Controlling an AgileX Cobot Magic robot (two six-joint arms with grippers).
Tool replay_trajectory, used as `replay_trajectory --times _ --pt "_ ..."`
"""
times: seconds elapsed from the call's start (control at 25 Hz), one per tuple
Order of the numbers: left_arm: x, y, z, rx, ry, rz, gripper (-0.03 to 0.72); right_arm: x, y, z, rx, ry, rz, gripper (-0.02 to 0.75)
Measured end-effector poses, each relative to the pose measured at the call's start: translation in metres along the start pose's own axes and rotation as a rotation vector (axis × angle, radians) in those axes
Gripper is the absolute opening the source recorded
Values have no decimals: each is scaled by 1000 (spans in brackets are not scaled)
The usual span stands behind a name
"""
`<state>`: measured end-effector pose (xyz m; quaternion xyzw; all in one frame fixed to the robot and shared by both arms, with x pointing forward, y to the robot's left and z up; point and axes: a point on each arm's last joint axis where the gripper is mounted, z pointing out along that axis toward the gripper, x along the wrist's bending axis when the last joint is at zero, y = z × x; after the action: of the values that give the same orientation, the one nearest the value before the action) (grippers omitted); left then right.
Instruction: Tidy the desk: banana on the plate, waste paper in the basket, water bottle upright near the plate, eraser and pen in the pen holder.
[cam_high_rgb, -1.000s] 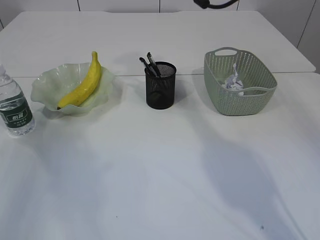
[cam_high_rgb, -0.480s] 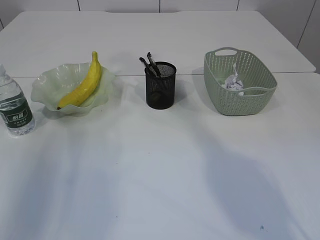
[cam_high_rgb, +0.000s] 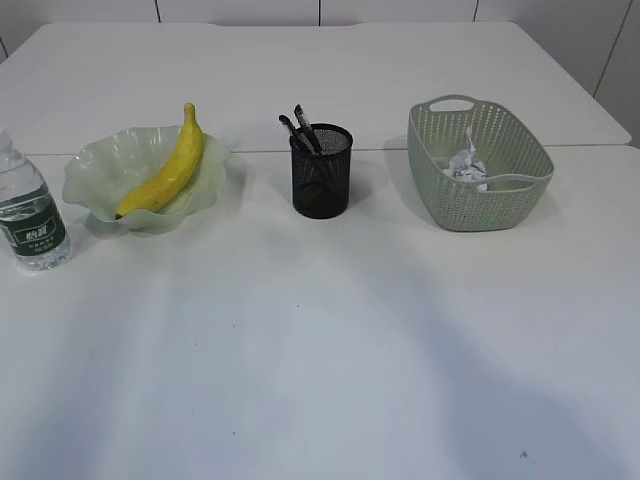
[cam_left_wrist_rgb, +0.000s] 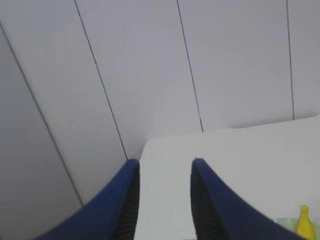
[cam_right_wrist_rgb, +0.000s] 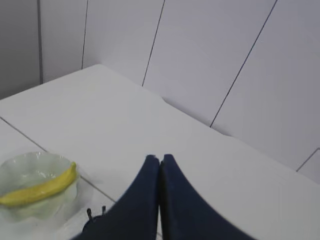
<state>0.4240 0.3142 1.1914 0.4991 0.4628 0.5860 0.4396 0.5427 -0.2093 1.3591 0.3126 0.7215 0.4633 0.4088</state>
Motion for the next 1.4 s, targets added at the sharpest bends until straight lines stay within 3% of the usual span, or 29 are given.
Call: replay_trajectory --times 0.32,0.8,1.0,1.12,1.4 --pt "11 24 -42 -122 62 -21 236 3 -12 -40 129 -61 -18 -8" --pt "25 36 -82 -189 180 -88 236 15 -15 -163 97 -257 -24 -8" --pt "34 35 -95 -174 268 -101 231 26 -31 -207 96 -316 3 -8" --pt "37 32 -99 -134 304 -66 199 34 -46 -231 103 -339 17 -8" --pt "38 18 -99 22 309 -61 172 57 -88 -263 135 -335 64 -8"
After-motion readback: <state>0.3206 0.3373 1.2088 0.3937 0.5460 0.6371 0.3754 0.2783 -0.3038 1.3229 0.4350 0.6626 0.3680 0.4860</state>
